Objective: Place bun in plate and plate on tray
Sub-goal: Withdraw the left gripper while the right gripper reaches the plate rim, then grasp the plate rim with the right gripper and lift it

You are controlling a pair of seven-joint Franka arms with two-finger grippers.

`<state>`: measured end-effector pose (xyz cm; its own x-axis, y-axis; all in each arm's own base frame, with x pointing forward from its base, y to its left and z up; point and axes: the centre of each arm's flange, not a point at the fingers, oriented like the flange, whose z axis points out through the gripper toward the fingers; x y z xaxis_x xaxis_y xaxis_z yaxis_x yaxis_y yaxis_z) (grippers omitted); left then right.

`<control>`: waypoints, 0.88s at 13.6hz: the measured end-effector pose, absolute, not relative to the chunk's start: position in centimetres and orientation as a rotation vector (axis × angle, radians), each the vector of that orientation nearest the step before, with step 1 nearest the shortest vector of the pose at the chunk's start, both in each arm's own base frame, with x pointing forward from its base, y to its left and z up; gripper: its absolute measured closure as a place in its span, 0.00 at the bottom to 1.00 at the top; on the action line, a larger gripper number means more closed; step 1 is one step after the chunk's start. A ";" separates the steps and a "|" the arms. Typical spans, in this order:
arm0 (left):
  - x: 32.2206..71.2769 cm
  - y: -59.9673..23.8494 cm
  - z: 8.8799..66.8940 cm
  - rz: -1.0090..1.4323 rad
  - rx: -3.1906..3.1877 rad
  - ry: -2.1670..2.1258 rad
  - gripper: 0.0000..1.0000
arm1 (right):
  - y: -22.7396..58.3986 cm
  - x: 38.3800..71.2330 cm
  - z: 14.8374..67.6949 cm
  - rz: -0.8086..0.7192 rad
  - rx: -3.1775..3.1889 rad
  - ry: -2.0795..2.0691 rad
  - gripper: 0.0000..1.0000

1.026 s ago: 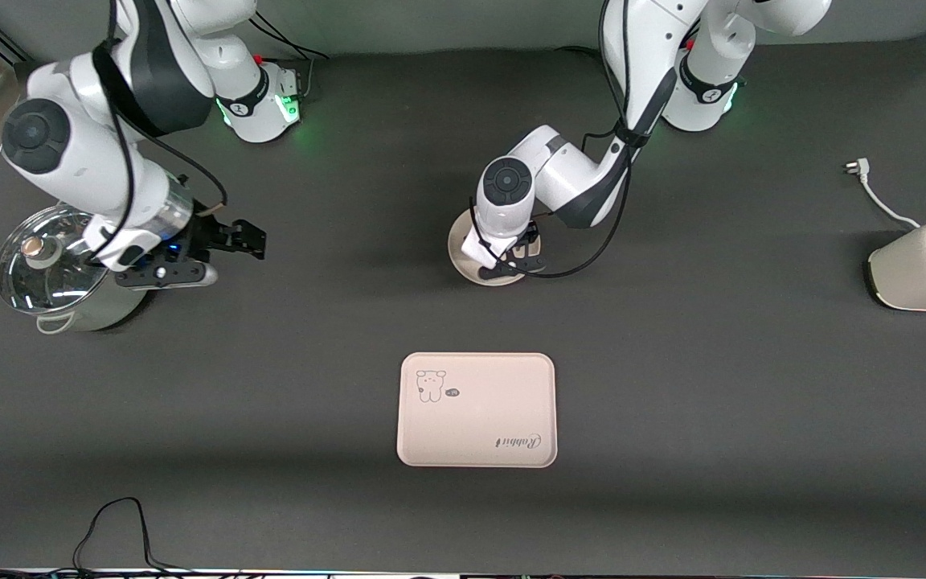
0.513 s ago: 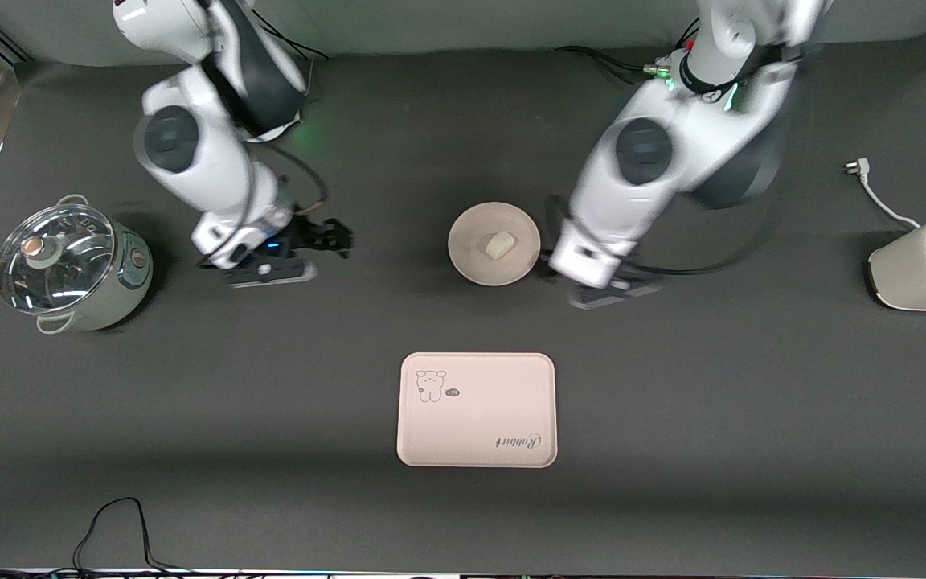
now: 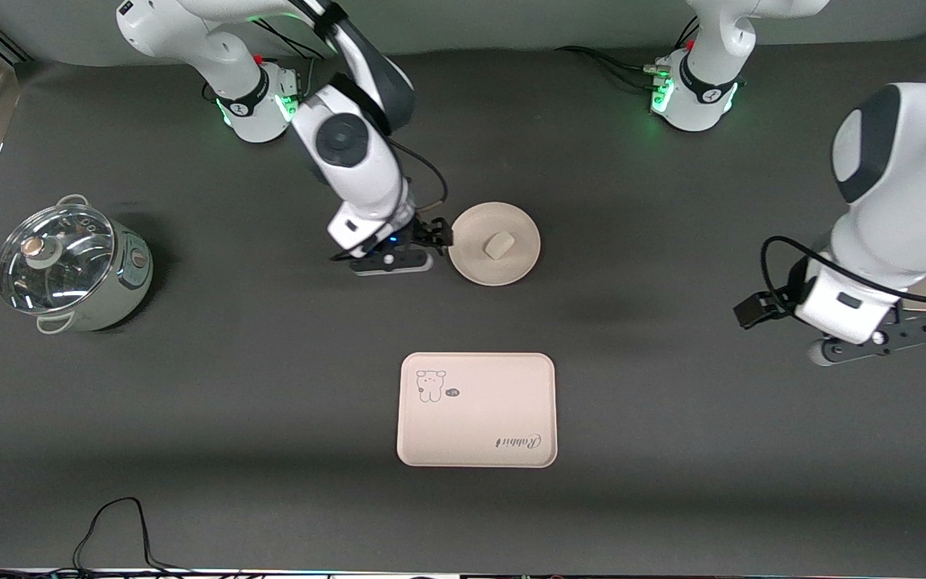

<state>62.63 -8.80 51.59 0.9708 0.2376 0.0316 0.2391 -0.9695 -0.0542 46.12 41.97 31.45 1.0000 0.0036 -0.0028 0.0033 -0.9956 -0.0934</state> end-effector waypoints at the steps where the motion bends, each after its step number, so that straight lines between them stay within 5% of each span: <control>1: 62.5 -7.8 52.0 -0.035 -3.058 -0.374 0.00 | 42.8 45.7 29.2 0.002 -3.054 0.009 0.00; 9: 60.1 2.4 55.5 -0.007 -3.067 -0.310 0.00 | 47.1 40.1 18.9 -0.053 -3.046 -0.028 0.00; 12: 60.0 2.2 55.1 0.005 -3.066 -0.306 0.00 | 46.0 39.6 17.6 -0.069 -3.049 -0.027 0.32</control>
<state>60.04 2.24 55.14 0.9803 0.1975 0.0028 0.1974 -0.9785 -0.0602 39.61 45.95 17.58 0.9988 0.0157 0.0460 0.0199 -0.9957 -0.0909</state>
